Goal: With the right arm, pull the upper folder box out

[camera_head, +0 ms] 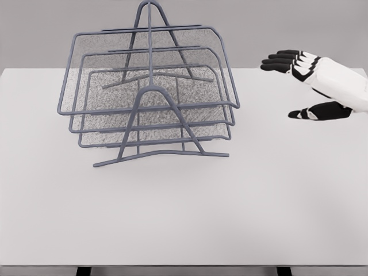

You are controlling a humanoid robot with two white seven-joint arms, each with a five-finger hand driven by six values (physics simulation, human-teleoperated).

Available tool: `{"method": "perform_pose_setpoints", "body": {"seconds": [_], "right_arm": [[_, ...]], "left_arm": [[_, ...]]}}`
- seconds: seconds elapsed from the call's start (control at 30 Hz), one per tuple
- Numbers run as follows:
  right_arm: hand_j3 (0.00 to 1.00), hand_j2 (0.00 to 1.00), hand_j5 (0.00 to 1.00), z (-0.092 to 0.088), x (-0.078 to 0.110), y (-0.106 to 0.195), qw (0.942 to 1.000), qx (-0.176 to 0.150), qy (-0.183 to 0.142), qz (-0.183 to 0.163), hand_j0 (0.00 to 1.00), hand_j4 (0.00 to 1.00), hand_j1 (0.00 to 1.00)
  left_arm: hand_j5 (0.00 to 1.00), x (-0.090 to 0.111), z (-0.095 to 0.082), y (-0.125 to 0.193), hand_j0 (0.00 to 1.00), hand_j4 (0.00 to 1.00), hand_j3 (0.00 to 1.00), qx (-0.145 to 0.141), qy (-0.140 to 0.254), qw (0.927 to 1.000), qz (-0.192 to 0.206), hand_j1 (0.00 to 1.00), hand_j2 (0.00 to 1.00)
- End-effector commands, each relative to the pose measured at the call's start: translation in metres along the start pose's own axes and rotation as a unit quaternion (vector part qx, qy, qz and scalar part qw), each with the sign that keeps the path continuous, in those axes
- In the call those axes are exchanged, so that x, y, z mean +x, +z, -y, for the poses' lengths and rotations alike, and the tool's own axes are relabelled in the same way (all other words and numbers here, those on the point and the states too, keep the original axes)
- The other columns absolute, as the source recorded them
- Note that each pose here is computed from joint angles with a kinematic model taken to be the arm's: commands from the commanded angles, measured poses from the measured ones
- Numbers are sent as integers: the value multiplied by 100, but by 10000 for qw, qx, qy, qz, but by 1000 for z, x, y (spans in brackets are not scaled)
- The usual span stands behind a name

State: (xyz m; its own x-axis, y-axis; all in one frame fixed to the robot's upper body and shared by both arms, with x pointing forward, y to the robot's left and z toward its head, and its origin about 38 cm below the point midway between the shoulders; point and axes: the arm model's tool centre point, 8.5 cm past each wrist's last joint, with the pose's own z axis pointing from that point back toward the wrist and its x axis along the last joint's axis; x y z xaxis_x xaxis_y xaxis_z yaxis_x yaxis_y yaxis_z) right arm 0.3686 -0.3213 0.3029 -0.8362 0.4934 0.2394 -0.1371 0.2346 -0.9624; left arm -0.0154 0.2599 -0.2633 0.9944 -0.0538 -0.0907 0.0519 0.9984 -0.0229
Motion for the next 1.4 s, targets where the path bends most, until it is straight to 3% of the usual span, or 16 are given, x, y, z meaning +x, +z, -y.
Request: {"method": "perform_pose_setpoints", "body": {"seconds": [0.0,0.03,0.07,0.1,0.13,0.17,0.23,0.27,0.33,0.47,0.6,0.87,1.07,1.37], "right_arm": [[100,100,100,4,-2,2,10000,-30,34,-49,100,100,100],[100,100,100,-1,-10,3,9997,77,94,-223,100,100,100],[100,100,100,-7,-16,-1,9961,389,565,-549,100,100,100],[100,100,100,-21,-27,-15,9850,762,1110,-1079,100,100,100],[100,100,100,-24,-31,-29,9684,1075,1757,-1410,100,100,100],[100,100,100,-20,-33,-44,9584,1244,2111,-1464,100,100,100],[100,100,100,-25,-50,-60,9638,1242,1854,-1460,100,100,100],[100,100,100,-28,-59,-74,9634,1465,1803,-1336,100,100,100],[100,100,100,-36,-84,-82,9617,1741,1584,-1401,100,100,100],[100,100,100,-66,-94,-89,9658,1860,1116,-1422,100,100,100],[100,100,100,-58,-88,-93,9773,1538,826,-1201,100,100,100],[100,100,100,-29,-81,-101,9832,1230,898,-1009,100,100,100],[100,100,100,-40,-69,-122,9852,1292,862,-730,100,100,100],[100,100,100,-49,-65,-129,9849,1388,831,-625,100,100,100]], "left_arm": [[100,0,0,0,100,100,100,0,-1,10000,-2,100,100],[100,0,0,0,100,100,100,0,-1,10000,-2,100,100],[100,0,0,0,100,100,100,0,-1,10000,-2,100,100],[100,0,0,0,100,100,100,0,-1,10000,-2,100,100],[100,0,0,0,100,100,100,0,-1,10000,-2,100,100],[100,0,0,0,100,100,100,0,-1,10000,-2,100,100],[100,0,0,0,100,100,100,0,-1,10000,-2,100,100],[100,0,0,0,100,100,100,0,-1,10000,-2,100,100],[100,0,0,0,100,100,100,0,-1,10000,-2,100,100],[100,0,0,0,100,100,100,0,-1,10000,-2,100,100],[100,0,0,0,100,100,100,0,-1,10000,-2,100,100],[100,0,0,0,100,100,100,0,-1,10000,-2,100,100],[100,0,0,0,100,100,100,0,-1,10000,-2,100,100],[100,0,0,0,100,100,100,0,-1,10000,-2,100,100]]}}
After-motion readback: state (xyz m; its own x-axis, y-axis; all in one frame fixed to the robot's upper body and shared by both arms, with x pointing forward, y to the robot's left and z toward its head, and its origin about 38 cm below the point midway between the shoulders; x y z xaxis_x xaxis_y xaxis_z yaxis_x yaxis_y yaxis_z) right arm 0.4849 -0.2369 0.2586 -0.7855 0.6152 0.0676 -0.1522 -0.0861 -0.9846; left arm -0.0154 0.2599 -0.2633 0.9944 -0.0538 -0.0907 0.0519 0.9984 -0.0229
